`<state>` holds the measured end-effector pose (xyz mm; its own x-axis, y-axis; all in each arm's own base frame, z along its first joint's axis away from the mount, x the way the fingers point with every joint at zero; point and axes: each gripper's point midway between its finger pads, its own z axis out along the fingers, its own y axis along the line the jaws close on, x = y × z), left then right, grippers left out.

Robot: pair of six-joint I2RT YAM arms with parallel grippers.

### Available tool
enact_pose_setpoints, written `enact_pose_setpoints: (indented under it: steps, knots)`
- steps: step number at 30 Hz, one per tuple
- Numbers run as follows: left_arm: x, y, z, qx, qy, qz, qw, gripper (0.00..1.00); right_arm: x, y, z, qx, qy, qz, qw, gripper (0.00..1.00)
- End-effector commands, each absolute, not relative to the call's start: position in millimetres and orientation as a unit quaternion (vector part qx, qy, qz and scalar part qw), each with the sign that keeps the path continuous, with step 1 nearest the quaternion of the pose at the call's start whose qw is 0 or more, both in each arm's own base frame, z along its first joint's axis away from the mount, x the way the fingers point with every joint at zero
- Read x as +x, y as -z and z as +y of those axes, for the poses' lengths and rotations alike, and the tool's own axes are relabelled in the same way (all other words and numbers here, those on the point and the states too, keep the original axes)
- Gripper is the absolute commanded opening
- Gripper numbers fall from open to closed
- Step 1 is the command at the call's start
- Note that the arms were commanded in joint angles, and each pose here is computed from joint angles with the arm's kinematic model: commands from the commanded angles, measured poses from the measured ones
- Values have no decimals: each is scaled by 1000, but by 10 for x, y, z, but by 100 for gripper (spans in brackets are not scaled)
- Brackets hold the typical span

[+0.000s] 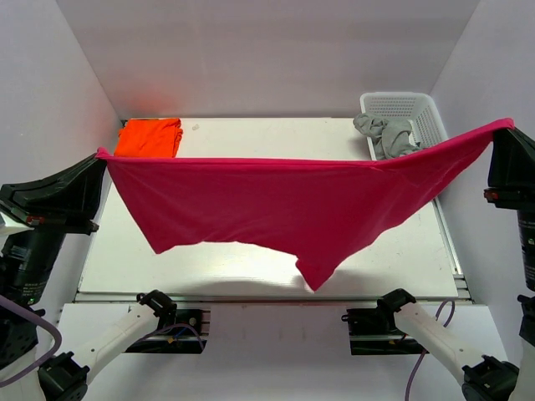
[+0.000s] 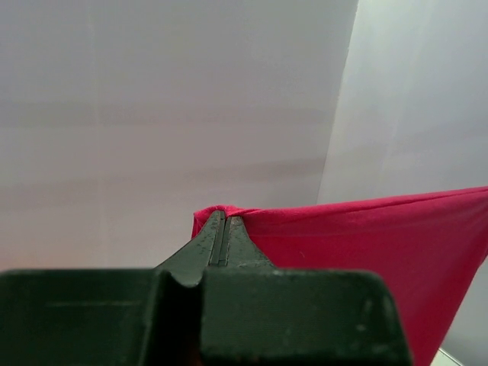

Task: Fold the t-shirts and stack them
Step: Flatten out the tshirt

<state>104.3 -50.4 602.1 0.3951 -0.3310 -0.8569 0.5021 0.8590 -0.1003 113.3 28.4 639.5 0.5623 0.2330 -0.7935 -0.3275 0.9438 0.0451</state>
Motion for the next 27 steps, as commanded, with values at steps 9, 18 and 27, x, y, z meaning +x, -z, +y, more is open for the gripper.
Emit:
enact_pose_setpoints:
  steps: [9, 18, 27]
  knots:
    - [685, -6189, -412, 97, 284, 455, 838, 0, 453, -6728, 106, -66, -195, 368, 907, 0]
    - [726, -6193, -438, 94, 287, 458, 836, 0, 569, -6715, 148, -67, -186, 368, 909, 0]
    - [1502, -5805, -568, 38, 222, 536, 814, 0, 1431, -6124, 481, -65, -161, 432, 885, 0]
